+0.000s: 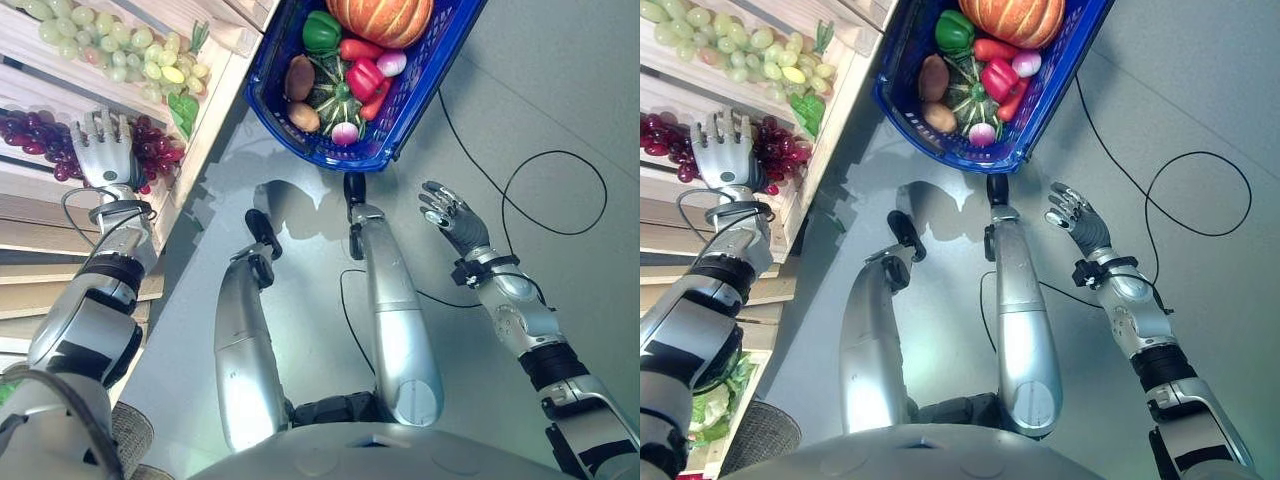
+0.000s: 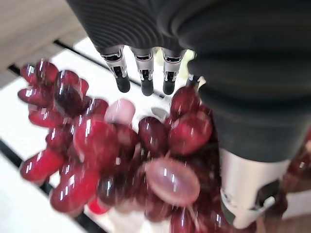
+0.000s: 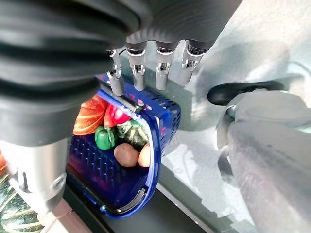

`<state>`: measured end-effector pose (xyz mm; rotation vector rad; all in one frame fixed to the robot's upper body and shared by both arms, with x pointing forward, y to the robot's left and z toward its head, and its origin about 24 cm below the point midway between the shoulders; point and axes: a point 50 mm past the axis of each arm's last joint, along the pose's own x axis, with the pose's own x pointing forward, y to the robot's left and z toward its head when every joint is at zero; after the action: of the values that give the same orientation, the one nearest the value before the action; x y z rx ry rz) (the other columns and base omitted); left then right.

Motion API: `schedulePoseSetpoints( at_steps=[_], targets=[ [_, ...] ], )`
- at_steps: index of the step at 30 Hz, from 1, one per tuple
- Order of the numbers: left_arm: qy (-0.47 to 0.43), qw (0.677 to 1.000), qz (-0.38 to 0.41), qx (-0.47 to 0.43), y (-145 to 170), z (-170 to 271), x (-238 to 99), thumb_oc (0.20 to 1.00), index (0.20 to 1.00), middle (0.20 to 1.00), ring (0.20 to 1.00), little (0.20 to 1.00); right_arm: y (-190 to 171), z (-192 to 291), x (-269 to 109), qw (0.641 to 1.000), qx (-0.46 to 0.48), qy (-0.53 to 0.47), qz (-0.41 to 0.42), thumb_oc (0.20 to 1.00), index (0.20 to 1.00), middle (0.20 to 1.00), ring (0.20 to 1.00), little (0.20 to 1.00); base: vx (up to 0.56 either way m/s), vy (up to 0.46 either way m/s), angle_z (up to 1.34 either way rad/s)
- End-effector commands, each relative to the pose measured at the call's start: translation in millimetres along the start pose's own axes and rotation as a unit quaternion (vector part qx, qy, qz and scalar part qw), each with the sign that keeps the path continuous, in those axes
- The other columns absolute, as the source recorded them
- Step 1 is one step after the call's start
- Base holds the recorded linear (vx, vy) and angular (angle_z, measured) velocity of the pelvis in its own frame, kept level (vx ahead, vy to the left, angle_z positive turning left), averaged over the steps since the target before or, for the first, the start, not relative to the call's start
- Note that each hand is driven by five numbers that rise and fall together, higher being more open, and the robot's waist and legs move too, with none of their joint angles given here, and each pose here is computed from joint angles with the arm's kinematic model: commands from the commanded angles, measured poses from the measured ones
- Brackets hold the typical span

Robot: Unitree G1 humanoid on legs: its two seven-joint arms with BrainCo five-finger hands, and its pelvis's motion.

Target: Pick up fruits and vegetables into the basket

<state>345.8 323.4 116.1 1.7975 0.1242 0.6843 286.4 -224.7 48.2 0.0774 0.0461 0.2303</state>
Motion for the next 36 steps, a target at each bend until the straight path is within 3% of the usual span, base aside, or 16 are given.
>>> schedulePoseSetpoints(
  at_steps=[1,11,16,30,36],
  targets=[
    [0.078,0.995,-0.051,0.028,-15,-40,-6,1.0,1.0,1.0,1.0,1.0,12,2,-4,0.999,0.015,-0.026,0.028,1.0,1.0,1.0,1.0,1.0,0.0,0.0,0.0],
    [0.076,0.987,-0.079,0.119,-29,-44,-22,1.0,1.0,1.0,1.0,1.0,15,1,-4,0.999,0.016,-0.028,0.033,1.0,1.0,1.0,1.0,1.0,0.0,0.0,0.0],
    [0.101,0.986,-0.099,0.092,-34,-44,-25,1.0,1.0,1.0,1.0,1.0,17,4,0,0.999,0.014,-0.036,0.031,1.0,1.0,1.0,1.0,1.0,0.0,0.0,0.0],
    [0.114,0.976,-0.184,-0.033,-49,-29,-33,1.0,1.0,1.0,1.0,1.0,21,4,4,0.998,0.019,-0.035,0.04,1.0,1.0,1.0,1.0,1.0,0.0,0.0,-0.01],
    [0.142,0.936,-0.233,-0.22,-57,-7,-38,1.0,1.0,1.0,1.0,1.0,26,3,6,0.998,0.019,-0.034,0.041,1.0,1.0,1.0,1.0,1.0,0.01,-0.008,-0.02]
  ],
)
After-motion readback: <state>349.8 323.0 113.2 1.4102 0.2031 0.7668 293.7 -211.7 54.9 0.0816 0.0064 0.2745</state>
